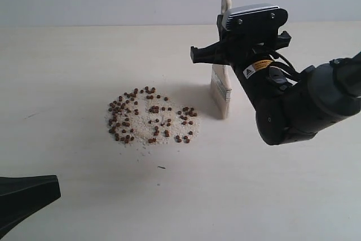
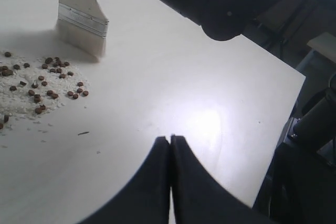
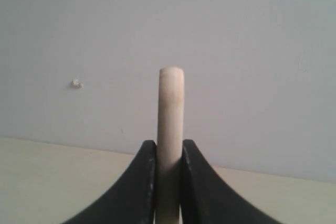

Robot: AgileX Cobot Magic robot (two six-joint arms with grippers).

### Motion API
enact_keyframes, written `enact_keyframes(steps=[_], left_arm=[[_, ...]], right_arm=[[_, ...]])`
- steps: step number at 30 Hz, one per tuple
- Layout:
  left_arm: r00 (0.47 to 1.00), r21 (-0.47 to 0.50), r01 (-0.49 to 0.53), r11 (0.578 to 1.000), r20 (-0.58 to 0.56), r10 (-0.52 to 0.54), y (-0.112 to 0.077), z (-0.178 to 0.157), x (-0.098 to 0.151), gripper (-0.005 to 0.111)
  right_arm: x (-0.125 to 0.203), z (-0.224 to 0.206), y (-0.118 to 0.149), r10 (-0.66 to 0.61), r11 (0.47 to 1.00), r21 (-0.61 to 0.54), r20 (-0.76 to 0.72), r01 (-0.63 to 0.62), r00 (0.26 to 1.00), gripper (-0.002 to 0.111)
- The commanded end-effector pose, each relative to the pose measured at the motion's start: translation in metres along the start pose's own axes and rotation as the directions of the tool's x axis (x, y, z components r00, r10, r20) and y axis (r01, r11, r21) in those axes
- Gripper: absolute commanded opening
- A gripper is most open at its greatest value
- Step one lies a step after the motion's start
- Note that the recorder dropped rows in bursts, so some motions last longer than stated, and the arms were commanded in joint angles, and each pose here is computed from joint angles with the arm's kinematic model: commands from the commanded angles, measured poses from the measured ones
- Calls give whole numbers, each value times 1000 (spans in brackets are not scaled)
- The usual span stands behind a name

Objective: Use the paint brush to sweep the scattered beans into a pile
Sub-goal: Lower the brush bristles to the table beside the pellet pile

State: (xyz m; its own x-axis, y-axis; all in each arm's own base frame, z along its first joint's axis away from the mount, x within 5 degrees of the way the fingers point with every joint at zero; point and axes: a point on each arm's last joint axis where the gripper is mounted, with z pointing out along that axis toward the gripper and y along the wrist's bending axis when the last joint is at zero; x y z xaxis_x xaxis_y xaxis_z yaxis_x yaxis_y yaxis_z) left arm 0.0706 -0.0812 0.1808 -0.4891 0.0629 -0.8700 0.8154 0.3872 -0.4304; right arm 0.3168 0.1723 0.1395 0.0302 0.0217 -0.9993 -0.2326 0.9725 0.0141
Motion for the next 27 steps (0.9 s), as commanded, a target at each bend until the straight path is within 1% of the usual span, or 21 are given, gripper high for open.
enact_keyframes(steps=[1,2,6,13,15,17,21,23,27], left_arm=[[1000,5,-4,1000,7,3,-1,0,0,0],[1000,5,-4,1000,7,3,-1,0,0,0],[1000,5,-4,1000,7,3,-1,0,0,0],[1000,5,-4,1000,7,3,-1,0,0,0],[1000,5,-4,1000,7,3,-1,0,0,0],[1000,5,-4,1000,7,3,-1,0,0,0],[1000,5,-4,1000,7,3,-1,0,0,0],[1000,5,-5,1000,7,5,-1,0,0,0],[1000,5,-6,1000,7,6,-1,0,0,0]], right_arm=[[15,0,0,32,999,-8,-53,-32,998,0],[16,1,0,44,999,-7,-53,-44,998,0],[15,4,9,71,994,-76,-44,-74,997,0],[15,2,16,93,990,-100,-48,-98,994,0],[15,1,19,104,985,-134,-50,-110,993,0],[15,1,20,127,982,-134,-53,-133,990,0],[15,1,20,132,981,-134,-54,-138,990,0],[15,1,20,159,977,-132,-58,-165,986,0],[15,1,23,157,971,-171,-61,-165,986,0]])
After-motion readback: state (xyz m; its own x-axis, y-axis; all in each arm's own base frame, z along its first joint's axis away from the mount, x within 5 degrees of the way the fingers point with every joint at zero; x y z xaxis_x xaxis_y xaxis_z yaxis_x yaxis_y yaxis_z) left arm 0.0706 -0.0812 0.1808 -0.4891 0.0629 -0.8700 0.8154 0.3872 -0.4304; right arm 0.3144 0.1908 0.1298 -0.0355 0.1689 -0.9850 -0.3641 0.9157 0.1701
